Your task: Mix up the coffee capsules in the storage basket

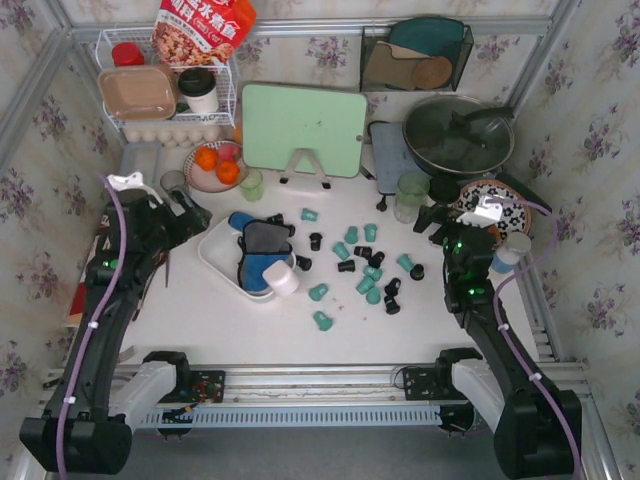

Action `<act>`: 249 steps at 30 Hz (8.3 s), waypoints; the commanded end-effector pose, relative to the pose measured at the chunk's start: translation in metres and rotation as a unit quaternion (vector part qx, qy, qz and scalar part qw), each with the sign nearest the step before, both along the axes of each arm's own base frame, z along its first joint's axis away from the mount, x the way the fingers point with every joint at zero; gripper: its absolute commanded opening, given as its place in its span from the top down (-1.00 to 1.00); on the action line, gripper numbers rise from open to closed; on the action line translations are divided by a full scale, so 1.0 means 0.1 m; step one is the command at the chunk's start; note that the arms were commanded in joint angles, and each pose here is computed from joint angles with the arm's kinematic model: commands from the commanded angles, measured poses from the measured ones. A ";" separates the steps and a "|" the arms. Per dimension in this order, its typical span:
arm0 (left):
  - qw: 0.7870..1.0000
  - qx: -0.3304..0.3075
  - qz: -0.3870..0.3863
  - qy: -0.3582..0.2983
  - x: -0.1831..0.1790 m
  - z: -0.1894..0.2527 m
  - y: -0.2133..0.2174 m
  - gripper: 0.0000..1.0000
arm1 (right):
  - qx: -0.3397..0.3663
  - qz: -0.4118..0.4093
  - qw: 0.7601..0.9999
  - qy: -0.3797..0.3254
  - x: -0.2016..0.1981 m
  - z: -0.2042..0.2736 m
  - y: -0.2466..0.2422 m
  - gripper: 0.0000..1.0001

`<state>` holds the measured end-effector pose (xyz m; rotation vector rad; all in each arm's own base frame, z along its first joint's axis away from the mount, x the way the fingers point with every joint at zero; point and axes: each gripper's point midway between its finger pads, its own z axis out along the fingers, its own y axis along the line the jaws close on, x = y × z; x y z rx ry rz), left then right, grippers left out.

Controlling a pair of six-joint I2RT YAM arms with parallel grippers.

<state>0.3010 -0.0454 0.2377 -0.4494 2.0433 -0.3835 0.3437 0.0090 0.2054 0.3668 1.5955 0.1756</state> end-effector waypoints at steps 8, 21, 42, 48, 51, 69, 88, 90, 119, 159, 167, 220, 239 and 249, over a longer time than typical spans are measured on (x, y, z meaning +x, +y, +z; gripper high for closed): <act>0.965 0.115 -0.187 0.143 -0.64 -0.44 -0.65 -0.99 | -0.041 0.208 0.974 0.076 -0.12 -0.15 1.23 -0.88; 0.966 0.147 -0.185 0.105 -0.67 -0.78 -0.94 -0.78 | -0.105 0.390 0.915 0.012 -0.71 -0.12 2.76 -0.70; 0.981 0.126 -0.149 0.018 -0.69 -0.70 -0.82 -0.77 | -0.326 0.496 0.804 -0.042 -1.45 -0.62 3.74 -1.00; 0.981 0.119 -0.150 0.009 -0.67 -0.68 -0.84 -0.77 | -0.337 0.435 0.835 0.001 -1.26 -0.81 3.77 -1.00; 0.981 0.116 -0.153 0.011 -0.68 -0.70 -0.86 -0.77 | -0.317 0.429 0.846 0.016 -1.26 -0.87 3.80 -1.00; 0.982 0.114 -0.150 0.016 -0.66 -0.77 -0.87 -0.78 | -0.164 0.415 0.891 0.081 -1.39 -0.96 3.81 -0.69; 0.984 0.097 -0.151 0.007 -0.63 -0.70 -0.94 -0.78 | -0.129 0.409 0.898 0.094 -1.42 -0.81 3.79 -0.90; 0.984 0.097 -0.151 0.009 -0.64 -0.70 -0.93 -0.78 | -0.128 0.402 0.901 0.101 -1.40 -0.88 3.81 -0.93; 0.985 0.078 -0.155 -0.005 -0.64 -0.61 -0.97 -0.79 | -0.180 0.352 0.908 0.138 -1.27 -0.47 3.52 0.06; 0.781 0.233 -0.559 -0.151 -0.58 -0.64 -2.64 -0.80 | -0.059 0.375 0.920 0.099 -0.91 0.63 2.42 0.33; 0.673 0.358 -0.585 -0.277 -0.50 -0.85 -2.67 -0.39 | -0.049 0.409 0.904 0.115 -1.08 0.57 2.44 0.32; 0.620 0.318 -0.605 -0.385 -0.51 -0.65 -2.62 -0.12 | -0.020 0.518 0.839 0.164 -1.69 0.36 2.49 0.29; 0.668 0.252 -0.577 -0.396 -0.62 -0.45 -2.60 1.00 | -0.021 0.474 0.868 0.143 -1.54 0.42 2.39 -0.25; 0.867 0.198 -0.408 -0.206 -0.17 -0.54 -1.94 1.00 | -0.075 0.343 0.936 0.042 -1.13 0.81 1.93 -0.67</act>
